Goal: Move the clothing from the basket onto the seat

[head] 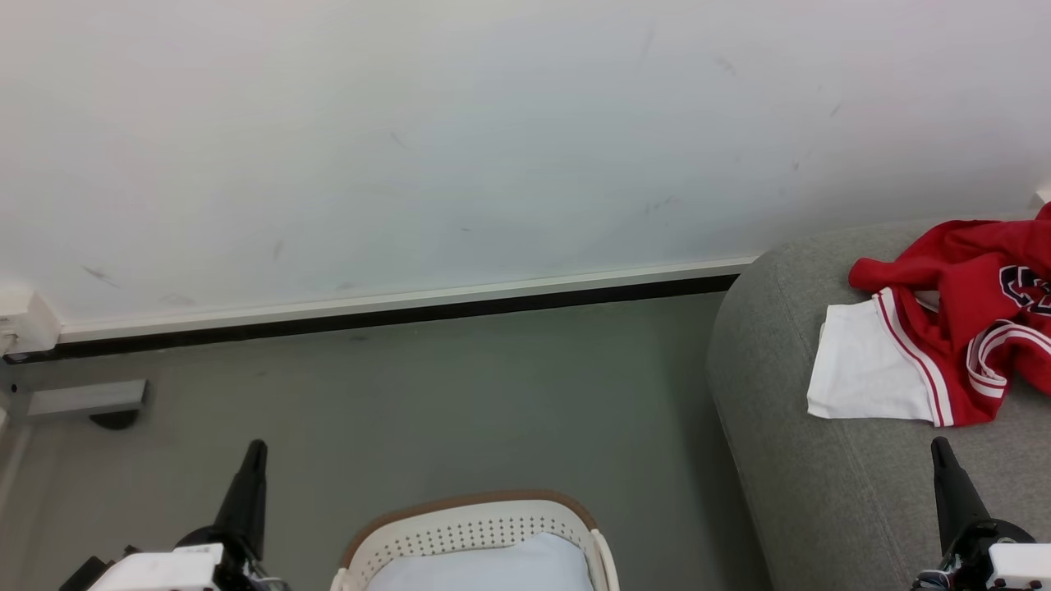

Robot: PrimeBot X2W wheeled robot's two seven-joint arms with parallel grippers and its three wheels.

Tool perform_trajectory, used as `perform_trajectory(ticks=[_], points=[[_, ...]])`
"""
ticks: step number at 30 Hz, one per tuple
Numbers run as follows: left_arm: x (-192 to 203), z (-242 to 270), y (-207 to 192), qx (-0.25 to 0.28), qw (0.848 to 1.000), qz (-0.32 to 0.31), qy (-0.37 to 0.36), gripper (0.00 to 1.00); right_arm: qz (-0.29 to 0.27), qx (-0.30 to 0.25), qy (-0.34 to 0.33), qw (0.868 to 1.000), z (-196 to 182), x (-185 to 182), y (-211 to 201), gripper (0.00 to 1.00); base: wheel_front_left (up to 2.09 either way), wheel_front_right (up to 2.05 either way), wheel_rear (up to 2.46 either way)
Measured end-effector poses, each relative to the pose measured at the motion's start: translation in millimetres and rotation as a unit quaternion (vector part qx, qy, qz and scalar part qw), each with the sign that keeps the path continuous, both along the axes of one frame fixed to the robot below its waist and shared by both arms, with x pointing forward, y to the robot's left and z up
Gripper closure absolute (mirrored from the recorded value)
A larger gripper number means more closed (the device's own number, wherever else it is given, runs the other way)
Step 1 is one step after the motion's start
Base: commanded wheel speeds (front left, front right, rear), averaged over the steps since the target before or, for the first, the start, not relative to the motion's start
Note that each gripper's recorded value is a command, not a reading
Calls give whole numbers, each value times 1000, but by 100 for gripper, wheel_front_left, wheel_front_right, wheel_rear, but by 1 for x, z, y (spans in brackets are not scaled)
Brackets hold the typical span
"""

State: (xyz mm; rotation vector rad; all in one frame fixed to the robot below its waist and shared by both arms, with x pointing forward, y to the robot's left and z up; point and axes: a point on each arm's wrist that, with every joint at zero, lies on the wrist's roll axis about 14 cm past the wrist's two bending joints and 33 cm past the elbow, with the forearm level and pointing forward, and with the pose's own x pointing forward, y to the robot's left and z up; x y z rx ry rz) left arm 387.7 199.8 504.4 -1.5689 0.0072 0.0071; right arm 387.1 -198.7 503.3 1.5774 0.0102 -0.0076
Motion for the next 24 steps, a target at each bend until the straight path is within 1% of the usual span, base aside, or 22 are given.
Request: perform_trajectory(ticks=[24], points=[[0, 0, 0, 0, 1000, 0, 0, 100, 0, 0, 0, 1000, 0, 0, 0, 100, 0, 0, 0]])
